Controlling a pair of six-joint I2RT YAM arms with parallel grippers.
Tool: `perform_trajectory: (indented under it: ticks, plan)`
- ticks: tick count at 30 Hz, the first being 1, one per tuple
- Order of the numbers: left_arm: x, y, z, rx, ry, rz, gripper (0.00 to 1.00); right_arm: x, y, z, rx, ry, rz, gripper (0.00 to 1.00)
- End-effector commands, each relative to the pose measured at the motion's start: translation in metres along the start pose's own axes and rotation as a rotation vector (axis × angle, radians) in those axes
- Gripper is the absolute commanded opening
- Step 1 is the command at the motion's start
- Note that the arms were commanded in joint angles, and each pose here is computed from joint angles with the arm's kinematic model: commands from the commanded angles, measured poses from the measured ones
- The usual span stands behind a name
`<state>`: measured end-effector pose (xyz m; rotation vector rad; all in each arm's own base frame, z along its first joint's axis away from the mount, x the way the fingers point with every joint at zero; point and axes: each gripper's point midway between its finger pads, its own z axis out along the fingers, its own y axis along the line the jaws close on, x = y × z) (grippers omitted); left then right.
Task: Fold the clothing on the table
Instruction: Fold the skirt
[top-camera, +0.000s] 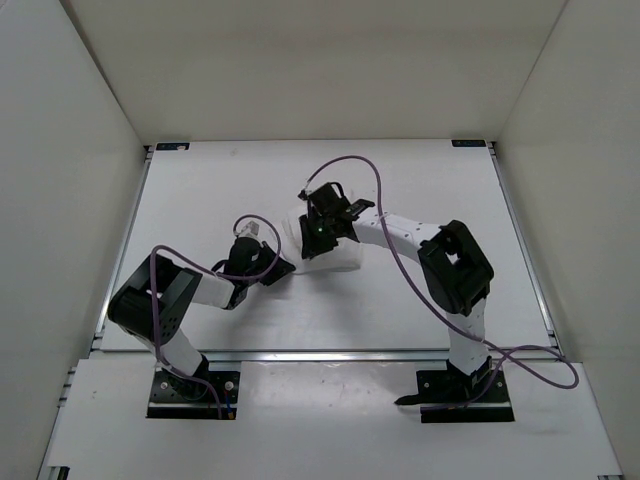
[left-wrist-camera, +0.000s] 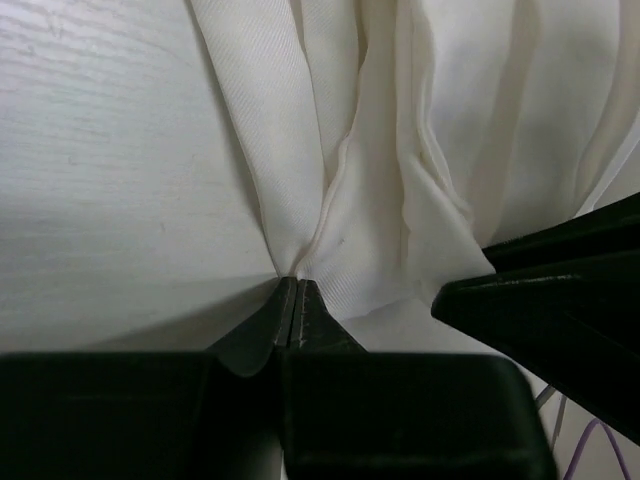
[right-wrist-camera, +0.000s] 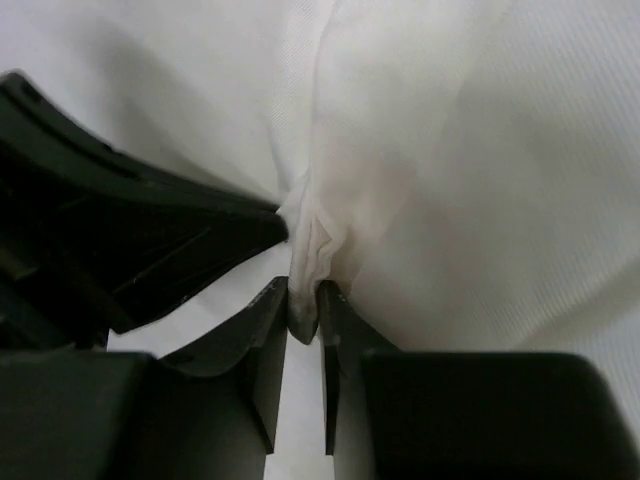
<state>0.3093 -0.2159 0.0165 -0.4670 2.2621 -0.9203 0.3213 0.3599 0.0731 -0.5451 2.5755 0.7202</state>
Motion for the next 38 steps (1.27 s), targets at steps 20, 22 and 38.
perform_trajectory:
  ticks: [20, 22, 38]
  plan:
    - [-0.022, -0.002, -0.088, 0.080, -0.006, -0.006, 0.98, -0.028, 0.030, -0.196, -0.426, -0.550, -0.043, 0.46]
    - [-0.035, -0.020, -0.104, 0.128, -0.041, 0.081, 0.99, -0.029, 0.020, -0.205, -0.383, -0.589, -0.039, 0.46]
    - [-0.029, -0.031, -0.129, 0.073, 0.018, 0.242, 0.99, -0.018, 0.008, -0.215, -0.331, -0.603, -0.029, 0.48]
